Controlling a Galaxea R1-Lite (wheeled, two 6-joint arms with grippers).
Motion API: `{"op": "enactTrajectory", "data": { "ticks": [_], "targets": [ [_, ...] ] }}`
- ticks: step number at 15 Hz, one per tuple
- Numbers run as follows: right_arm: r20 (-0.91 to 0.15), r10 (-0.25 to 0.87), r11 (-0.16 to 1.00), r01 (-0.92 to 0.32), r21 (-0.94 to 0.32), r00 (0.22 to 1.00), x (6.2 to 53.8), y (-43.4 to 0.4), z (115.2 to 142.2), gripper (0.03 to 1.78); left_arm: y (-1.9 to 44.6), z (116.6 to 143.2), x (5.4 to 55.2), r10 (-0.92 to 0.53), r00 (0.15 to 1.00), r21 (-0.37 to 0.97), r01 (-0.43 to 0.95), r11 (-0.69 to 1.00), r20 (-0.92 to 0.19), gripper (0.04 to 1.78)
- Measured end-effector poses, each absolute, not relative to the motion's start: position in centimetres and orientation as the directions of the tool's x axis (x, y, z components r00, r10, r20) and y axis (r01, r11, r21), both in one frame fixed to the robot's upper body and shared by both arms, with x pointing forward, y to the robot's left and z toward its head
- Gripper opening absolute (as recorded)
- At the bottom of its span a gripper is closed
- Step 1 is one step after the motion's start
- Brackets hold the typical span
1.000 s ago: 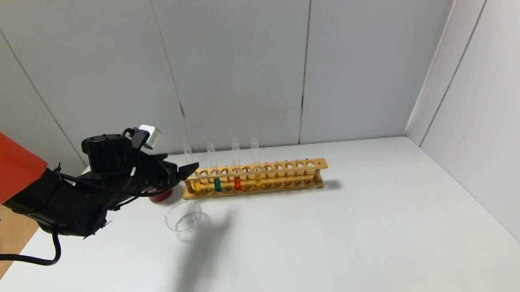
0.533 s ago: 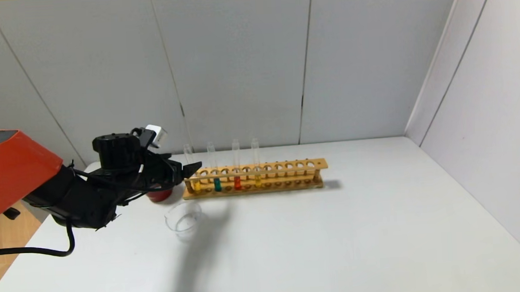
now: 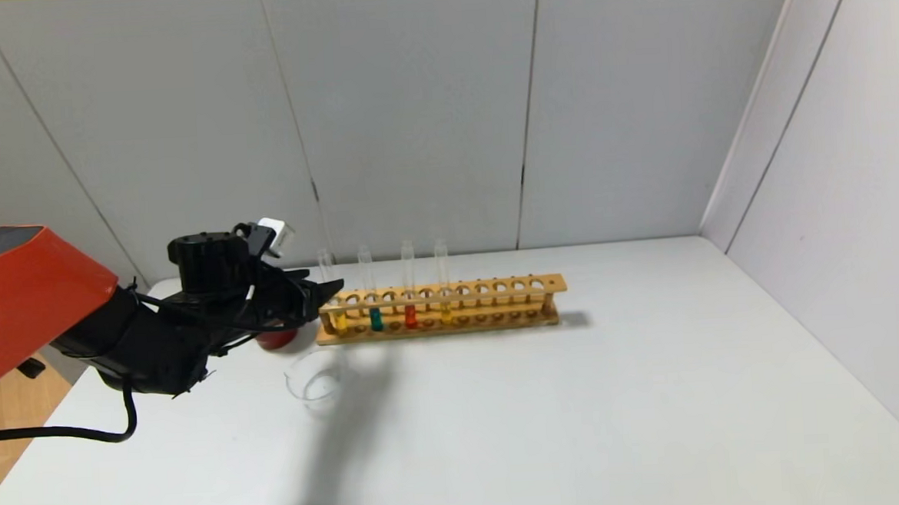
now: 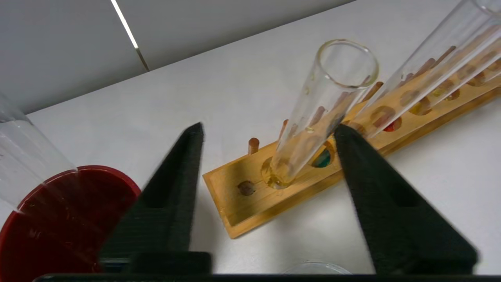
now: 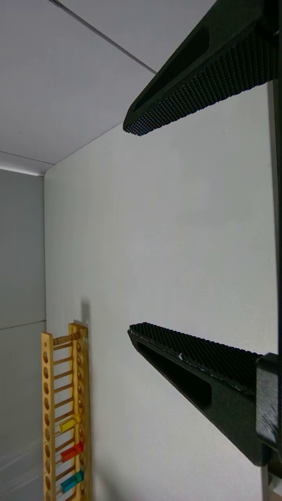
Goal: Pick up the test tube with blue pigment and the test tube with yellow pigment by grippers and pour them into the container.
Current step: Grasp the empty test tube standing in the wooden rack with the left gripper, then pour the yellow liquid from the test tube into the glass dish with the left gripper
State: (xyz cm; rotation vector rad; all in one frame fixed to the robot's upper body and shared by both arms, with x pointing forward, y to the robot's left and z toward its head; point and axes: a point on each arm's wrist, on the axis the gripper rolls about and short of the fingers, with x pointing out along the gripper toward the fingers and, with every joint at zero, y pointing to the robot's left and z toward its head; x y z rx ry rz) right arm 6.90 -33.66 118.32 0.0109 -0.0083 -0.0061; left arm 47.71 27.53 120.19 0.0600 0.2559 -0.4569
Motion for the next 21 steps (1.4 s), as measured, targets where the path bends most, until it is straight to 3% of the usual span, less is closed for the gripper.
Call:
{"op": "enactTrajectory", "data": {
  "ticks": [3, 5, 13, 21],
  "targets": [
    [0.008, -0.006, 1.0, 0.006, 0.01, 1.0, 6.9, -33.7, 118.3, 1.75, 27.0, 120.3, 47.6, -0.441, 0.861, 0.001, 0.456, 0.89, -0.254, 0.49],
    [0.008, -0.006, 1.0, 0.006, 0.01, 1.0, 6.9, -33.7, 118.3, 1.75, 26.7, 120.5, 47.6, -0.444, 0.861, 0.003, 0.459, 0.889, -0.25, 0.31],
    [0.008, -0.006, 1.0, 0.006, 0.011, 1.0, 6.9, -33.7, 118.3, 1.75, 25.8, 122.2, 47.7, -0.43, 0.873, 0.019, 0.446, 0.895, -0.231, 0.3],
    [0.007, -0.006, 1.0, 0.006, 0.011, 1.0, 6.9, -33.7, 118.3, 1.75, 26.3, 134.0, 46.2, -0.346, 0.932, 0.073, 0.355, 0.932, -0.106, 0.3]
  ]
}}
